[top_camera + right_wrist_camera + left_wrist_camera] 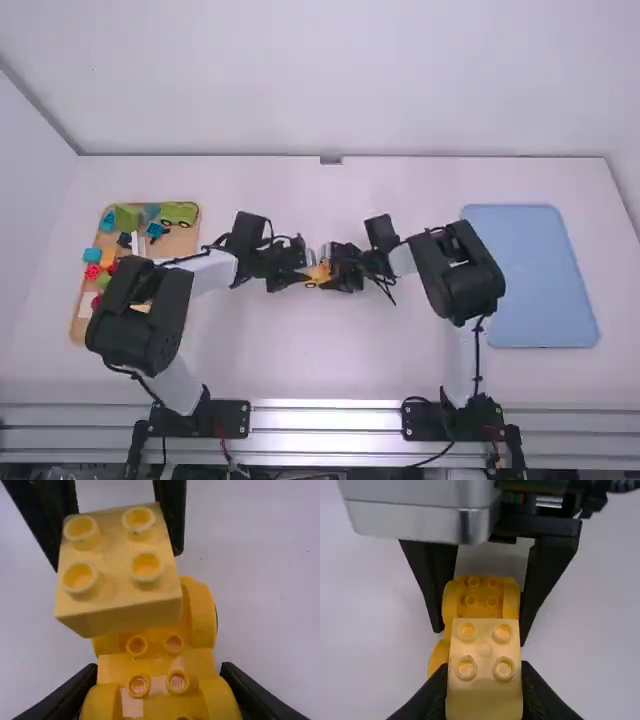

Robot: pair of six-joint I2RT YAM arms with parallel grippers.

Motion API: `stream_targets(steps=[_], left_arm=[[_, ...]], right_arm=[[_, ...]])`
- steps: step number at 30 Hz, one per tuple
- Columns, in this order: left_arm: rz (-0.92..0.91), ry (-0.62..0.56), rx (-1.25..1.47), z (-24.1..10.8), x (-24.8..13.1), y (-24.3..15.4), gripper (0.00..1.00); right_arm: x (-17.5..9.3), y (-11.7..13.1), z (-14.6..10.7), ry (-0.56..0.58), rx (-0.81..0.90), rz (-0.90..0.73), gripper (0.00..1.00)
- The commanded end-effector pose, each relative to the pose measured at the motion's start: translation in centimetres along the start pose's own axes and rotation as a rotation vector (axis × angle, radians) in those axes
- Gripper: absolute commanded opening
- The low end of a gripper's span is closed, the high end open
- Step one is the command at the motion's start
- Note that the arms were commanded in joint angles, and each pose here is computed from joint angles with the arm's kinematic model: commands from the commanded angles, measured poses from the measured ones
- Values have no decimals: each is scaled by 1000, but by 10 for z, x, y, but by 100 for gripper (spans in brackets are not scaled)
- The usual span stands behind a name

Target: Assemble lego blocks to make yellow taxi

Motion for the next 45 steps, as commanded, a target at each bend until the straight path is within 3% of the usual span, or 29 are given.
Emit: stream_targets(steps=[1,45], left_arm=[[-3,-2,48,3,2,2,2],[-52,5,-6,-14,18,-3,2]], right_arm=[[3,10,-16,50,62,11,47],[5,16,-18,64,71,37,49]])
Point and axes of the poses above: each hand's point on the last joint's axis, 136 mm out from that joint toward the fingers, its own x axis out along the fingers, its own y axis along the line the jaws close on, z = x × y, the point moved 6 cm from there along -x, back along the fingers
